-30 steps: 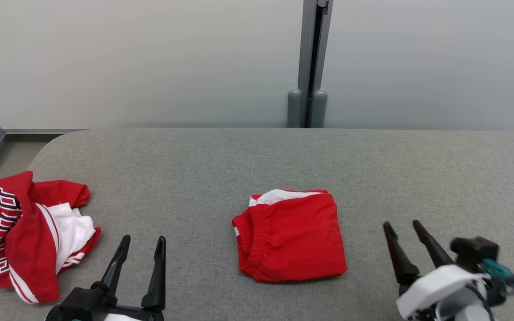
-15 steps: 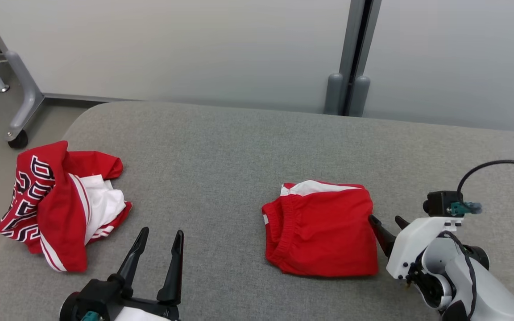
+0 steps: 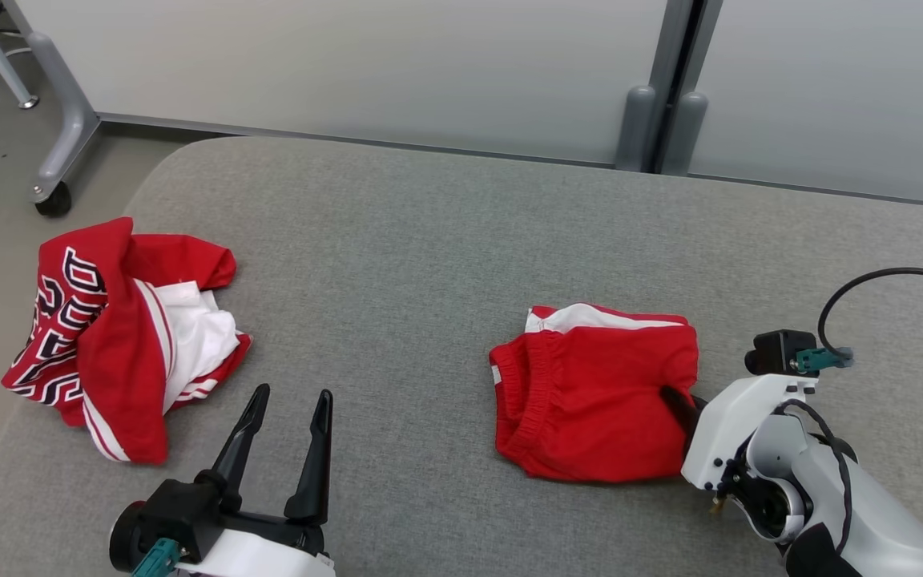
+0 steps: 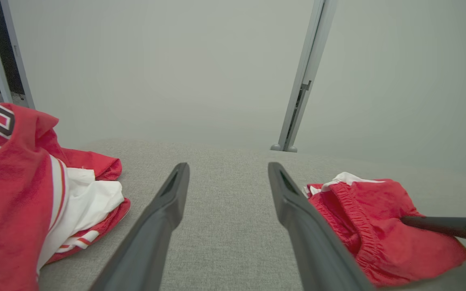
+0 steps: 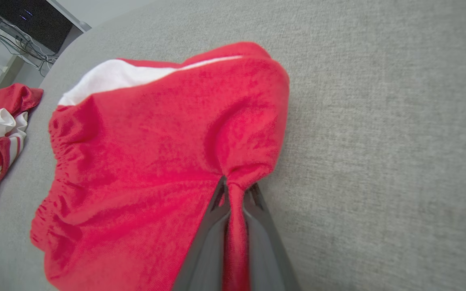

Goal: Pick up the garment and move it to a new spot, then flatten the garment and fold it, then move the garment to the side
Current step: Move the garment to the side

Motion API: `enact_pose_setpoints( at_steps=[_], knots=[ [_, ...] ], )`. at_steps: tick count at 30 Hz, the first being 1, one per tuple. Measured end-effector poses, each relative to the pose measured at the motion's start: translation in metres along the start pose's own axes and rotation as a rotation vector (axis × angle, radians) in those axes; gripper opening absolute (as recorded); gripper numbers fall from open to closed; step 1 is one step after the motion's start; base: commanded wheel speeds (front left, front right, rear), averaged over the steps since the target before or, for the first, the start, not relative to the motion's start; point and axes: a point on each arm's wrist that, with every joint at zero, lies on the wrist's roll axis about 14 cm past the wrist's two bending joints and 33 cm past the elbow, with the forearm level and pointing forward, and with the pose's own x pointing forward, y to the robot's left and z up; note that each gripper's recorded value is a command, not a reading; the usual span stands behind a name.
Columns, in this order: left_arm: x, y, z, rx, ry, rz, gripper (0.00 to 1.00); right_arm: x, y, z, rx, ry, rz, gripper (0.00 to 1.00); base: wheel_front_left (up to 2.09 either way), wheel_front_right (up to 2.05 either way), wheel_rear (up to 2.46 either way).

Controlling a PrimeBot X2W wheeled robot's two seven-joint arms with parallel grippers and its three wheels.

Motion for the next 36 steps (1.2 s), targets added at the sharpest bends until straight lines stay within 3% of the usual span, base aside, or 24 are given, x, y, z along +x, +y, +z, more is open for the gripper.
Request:
enact_pose_setpoints(
  at_steps=[11,25,32,36],
  knots=[
    [0.016,-0.036,0.003,-0.004,-0.015,-0.125,1.0,-0.03,-0.017,0.031,-0.031,-0.122,-0.036,0.0,0.0,0.0,0.0],
    [0.047,-0.149,-0.012,-0.046,0.016,-0.474,1.0,-0.106,-0.09,0.043,0.046,-0.279,-0.241,0.0,0.0,0.0,0.0],
    [0.057,-0.183,-0.03,-0.07,0.059,-0.574,1.0,-0.13,-0.129,0.049,0.06,-0.339,-0.344,0.0,0.0,0.0,0.0],
    [0.065,-0.195,-0.044,-0.08,0.092,-0.611,1.0,-0.136,-0.151,0.064,0.012,-0.351,-0.395,0.0,0.0,0.0,0.0]
  ],
)
